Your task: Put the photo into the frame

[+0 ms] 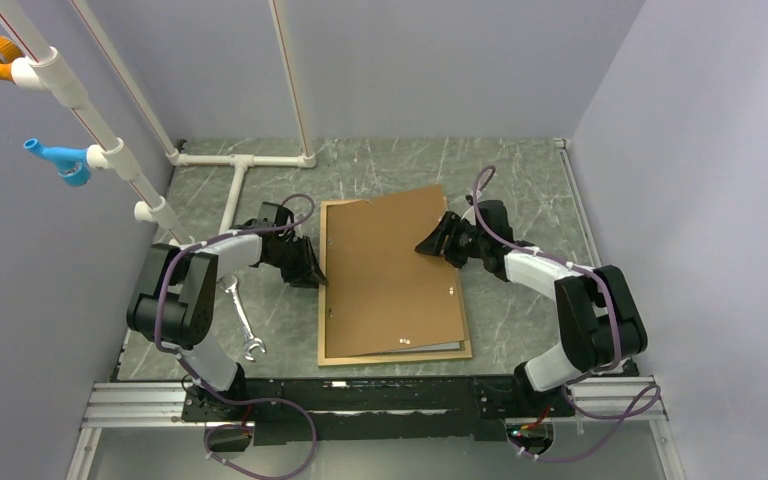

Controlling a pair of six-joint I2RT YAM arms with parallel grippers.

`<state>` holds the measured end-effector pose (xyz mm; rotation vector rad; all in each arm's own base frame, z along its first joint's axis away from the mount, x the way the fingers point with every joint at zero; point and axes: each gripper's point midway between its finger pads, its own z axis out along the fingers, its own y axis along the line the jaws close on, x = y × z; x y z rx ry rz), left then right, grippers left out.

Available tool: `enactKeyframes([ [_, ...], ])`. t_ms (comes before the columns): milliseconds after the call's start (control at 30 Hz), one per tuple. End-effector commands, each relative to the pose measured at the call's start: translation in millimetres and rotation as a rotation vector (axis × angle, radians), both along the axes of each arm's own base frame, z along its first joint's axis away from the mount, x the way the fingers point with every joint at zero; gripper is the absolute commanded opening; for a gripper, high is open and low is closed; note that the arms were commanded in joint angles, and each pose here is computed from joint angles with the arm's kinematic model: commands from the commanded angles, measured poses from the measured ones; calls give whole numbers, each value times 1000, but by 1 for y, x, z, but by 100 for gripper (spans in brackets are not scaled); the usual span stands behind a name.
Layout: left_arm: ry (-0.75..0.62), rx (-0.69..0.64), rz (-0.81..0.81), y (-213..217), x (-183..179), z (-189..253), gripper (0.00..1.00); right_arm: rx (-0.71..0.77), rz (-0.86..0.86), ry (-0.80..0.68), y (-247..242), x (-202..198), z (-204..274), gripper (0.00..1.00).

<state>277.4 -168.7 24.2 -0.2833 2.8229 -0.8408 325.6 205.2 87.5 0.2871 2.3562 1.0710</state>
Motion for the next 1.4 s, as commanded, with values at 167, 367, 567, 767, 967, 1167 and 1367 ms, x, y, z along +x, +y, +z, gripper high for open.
enactKeyframes([
  [167,-13,75,-16,7,3,-8,34,-95,102,-32,11,-2,3,73],
  [367,-12,80,-16,8,2,-8,35,-195,110,18,9,-5,-9,90],
  [567,-11,88,-17,10,1,-8,35,-331,84,58,0,-6,-18,100],
  [767,-8,90,-16,10,0,-9,35,-485,56,88,-14,-8,-19,100],
  [967,-9,99,-17,11,0,-9,36,-619,23,119,-32,-8,-26,100],
  [1167,-23,112,-16,14,1,-4,42,-641,24,116,-32,-7,-23,100],
  [1367,-71,146,-24,20,5,8,55,-640,21,105,-33,-8,-15,100],
])
